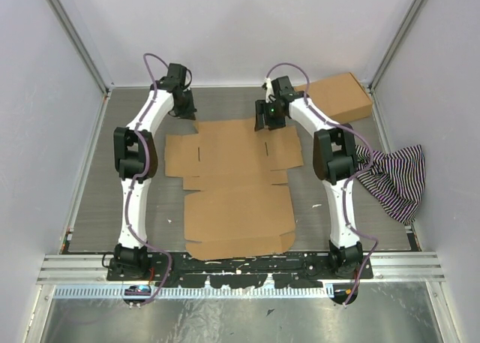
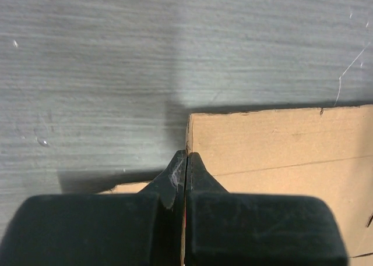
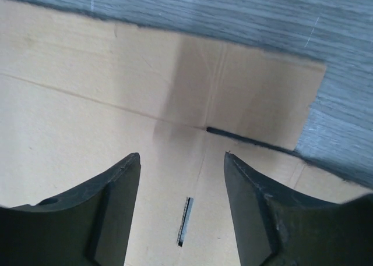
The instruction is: Fold the paper box
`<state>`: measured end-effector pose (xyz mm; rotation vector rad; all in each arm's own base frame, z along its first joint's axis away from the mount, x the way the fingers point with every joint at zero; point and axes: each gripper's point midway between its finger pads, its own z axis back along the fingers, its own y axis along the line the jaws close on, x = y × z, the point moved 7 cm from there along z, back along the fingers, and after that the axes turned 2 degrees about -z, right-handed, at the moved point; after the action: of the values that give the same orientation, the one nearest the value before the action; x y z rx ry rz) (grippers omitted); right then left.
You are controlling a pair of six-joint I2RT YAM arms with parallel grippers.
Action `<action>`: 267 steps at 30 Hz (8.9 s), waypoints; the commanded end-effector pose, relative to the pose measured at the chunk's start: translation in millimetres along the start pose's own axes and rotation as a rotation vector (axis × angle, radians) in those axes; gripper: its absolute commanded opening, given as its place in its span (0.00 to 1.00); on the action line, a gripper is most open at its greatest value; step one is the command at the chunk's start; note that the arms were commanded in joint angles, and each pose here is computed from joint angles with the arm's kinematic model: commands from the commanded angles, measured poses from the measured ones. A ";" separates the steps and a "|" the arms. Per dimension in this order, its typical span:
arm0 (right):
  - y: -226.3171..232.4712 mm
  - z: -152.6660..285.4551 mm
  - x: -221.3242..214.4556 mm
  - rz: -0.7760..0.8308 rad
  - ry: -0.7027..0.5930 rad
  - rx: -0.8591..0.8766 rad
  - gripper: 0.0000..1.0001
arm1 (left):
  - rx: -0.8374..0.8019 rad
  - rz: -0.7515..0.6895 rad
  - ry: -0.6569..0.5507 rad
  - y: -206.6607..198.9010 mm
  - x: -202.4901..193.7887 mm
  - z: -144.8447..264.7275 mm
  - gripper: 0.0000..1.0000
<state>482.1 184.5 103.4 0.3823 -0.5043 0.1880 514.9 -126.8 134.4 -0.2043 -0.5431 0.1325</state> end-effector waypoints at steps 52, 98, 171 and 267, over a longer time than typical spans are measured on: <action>0.4 36.7 20.4 -0.127 -0.030 0.135 0.62 | 0.030 -0.139 0.104 2.0 -27.8 16.7 0.00; 18.1 -17.6 -14.6 -0.128 0.101 0.089 0.64 | -0.157 -0.071 0.210 -65.3 -48.7 -7.9 0.45; -9.0 117.2 -188.2 -0.322 0.190 -0.102 0.86 | -0.146 0.166 0.386 15.8 -204.9 102.0 0.64; 9.6 83.5 -156.3 -0.236 0.187 -0.004 0.83 | -0.035 0.160 0.306 7.8 -209.6 101.5 0.00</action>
<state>296.4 137.8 92.9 0.3875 -0.2177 -0.0385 280.0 -138.2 117.1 -0.2810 -0.2253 0.2414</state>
